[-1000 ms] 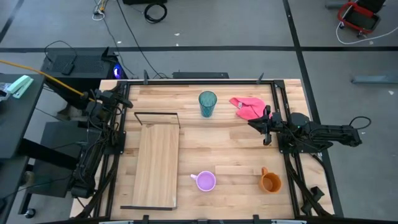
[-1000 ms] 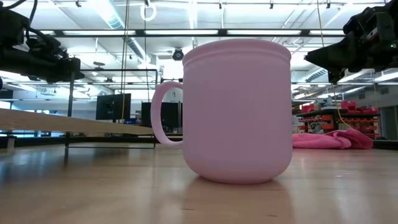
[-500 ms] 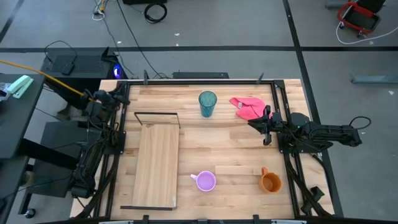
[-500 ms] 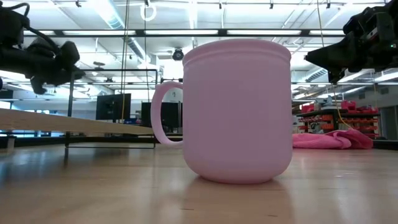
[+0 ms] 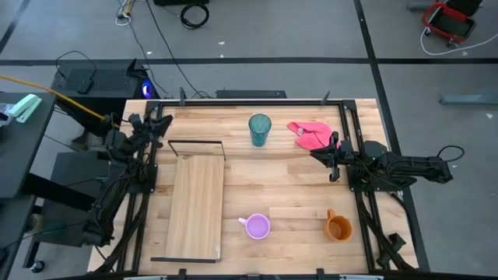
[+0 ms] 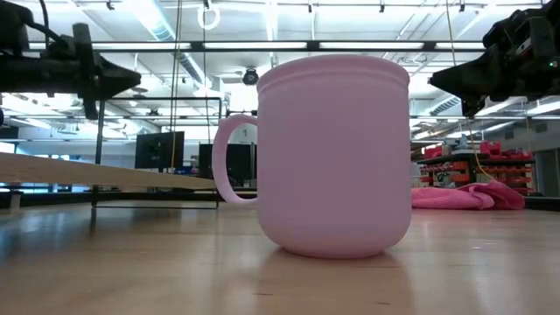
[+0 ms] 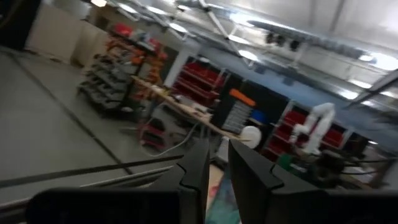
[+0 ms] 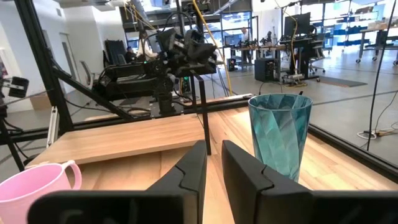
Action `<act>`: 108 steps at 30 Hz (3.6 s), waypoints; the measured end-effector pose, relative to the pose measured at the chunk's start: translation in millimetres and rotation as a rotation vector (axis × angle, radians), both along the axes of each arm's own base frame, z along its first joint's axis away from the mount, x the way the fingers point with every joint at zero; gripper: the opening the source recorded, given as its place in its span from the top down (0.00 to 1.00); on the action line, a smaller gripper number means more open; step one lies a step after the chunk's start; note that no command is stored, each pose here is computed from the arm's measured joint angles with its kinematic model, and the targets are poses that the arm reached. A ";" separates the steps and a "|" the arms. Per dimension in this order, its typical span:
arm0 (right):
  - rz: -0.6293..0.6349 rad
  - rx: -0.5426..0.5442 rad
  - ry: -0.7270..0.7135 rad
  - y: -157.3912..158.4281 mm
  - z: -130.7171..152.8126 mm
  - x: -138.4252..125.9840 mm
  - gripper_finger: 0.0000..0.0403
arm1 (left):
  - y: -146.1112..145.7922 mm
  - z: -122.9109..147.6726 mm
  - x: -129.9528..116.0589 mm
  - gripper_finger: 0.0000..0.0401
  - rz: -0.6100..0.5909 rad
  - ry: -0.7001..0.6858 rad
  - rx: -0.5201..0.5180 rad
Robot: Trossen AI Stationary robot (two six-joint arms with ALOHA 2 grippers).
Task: Stack small to large cups/mugs on shelf
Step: Put the blue glass on the shelf
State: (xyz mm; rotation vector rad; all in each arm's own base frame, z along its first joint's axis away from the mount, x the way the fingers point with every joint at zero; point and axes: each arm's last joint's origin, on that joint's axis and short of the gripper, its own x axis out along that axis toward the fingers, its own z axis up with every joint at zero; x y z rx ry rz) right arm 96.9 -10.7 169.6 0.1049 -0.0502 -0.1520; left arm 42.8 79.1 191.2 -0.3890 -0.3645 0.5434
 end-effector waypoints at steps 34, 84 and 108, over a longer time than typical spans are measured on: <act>-0.108 0.095 -0.300 -3.9 150.0 2.7 0.85 | -41.8 41.5 9.2 0.88 -0.360 -0.236 0.525; -0.430 0.312 0.266 -100.9 216.6 166.2 0.85 | -37.0 32.5 15.6 0.88 -0.390 -0.149 0.456; -0.360 0.465 1.005 -149.4 156.4 241.6 0.85 | -36.9 31.5 16.2 0.85 -0.420 -0.146 0.423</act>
